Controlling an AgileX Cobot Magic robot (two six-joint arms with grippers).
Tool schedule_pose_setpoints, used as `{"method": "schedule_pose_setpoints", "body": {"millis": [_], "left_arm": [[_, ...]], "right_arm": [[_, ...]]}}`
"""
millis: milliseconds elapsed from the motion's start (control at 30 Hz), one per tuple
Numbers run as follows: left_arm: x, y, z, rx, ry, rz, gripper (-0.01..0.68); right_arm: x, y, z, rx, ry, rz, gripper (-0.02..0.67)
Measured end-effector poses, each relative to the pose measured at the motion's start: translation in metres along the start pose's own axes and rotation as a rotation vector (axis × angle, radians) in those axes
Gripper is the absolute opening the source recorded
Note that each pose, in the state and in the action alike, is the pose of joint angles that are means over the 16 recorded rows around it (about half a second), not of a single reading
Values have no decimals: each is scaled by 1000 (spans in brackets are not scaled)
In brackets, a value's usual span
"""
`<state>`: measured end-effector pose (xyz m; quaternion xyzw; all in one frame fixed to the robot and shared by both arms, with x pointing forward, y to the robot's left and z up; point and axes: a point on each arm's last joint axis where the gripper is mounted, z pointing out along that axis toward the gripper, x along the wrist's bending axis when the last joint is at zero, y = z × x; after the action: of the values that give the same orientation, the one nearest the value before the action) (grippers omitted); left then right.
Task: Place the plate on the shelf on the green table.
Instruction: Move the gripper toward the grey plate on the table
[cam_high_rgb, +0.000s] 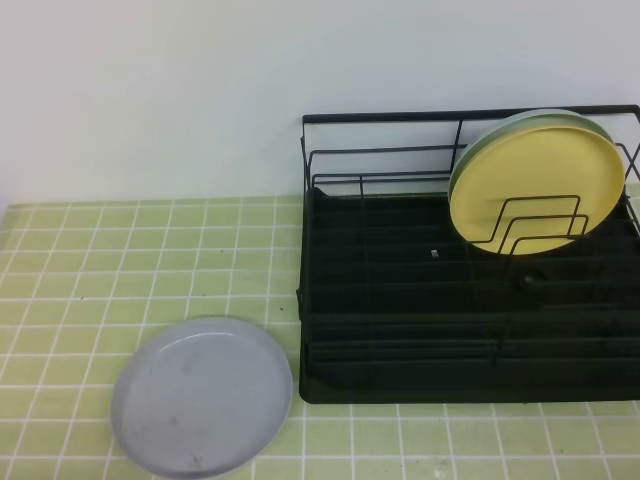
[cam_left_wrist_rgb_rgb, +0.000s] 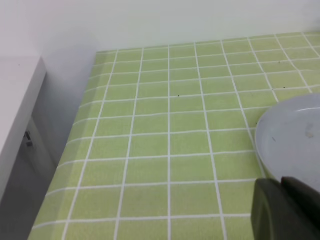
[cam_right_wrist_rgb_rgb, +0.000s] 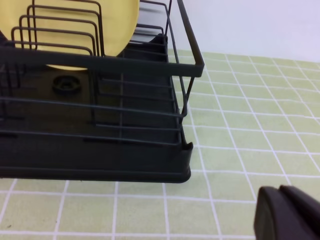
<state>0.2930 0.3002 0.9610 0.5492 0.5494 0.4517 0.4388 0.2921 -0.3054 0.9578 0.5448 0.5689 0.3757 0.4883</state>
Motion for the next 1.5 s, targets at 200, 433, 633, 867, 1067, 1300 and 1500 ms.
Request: {"method": "schedule_pose_setpoints", "body": {"millis": [200,433,633,867,1067,1300,1500], "left_arm": [[0,0,0,3,-5,1,-2],[-1,0,0,3,-19,4,-2],[-2,0,0,2,-29,6,-2],[-1,0,0,0,-28,21,-2],[0,6,0,-65,-9,48,-2],[4,26,-4,-289,41,77,-2],[7,47,-13,-541,90,77,-2]], "right_arm": [[0,0,0,0,0,0,-3],[0,0,0,0,0,0,-3],[0,0,0,0,0,0,-3],[0,0,0,0,0,0,-3],[0,1,0,-8,-1,0,-3],[-1,12,-1,-133,-10,-6,-3],[-2,31,-6,-351,-24,-11,-3]]}}
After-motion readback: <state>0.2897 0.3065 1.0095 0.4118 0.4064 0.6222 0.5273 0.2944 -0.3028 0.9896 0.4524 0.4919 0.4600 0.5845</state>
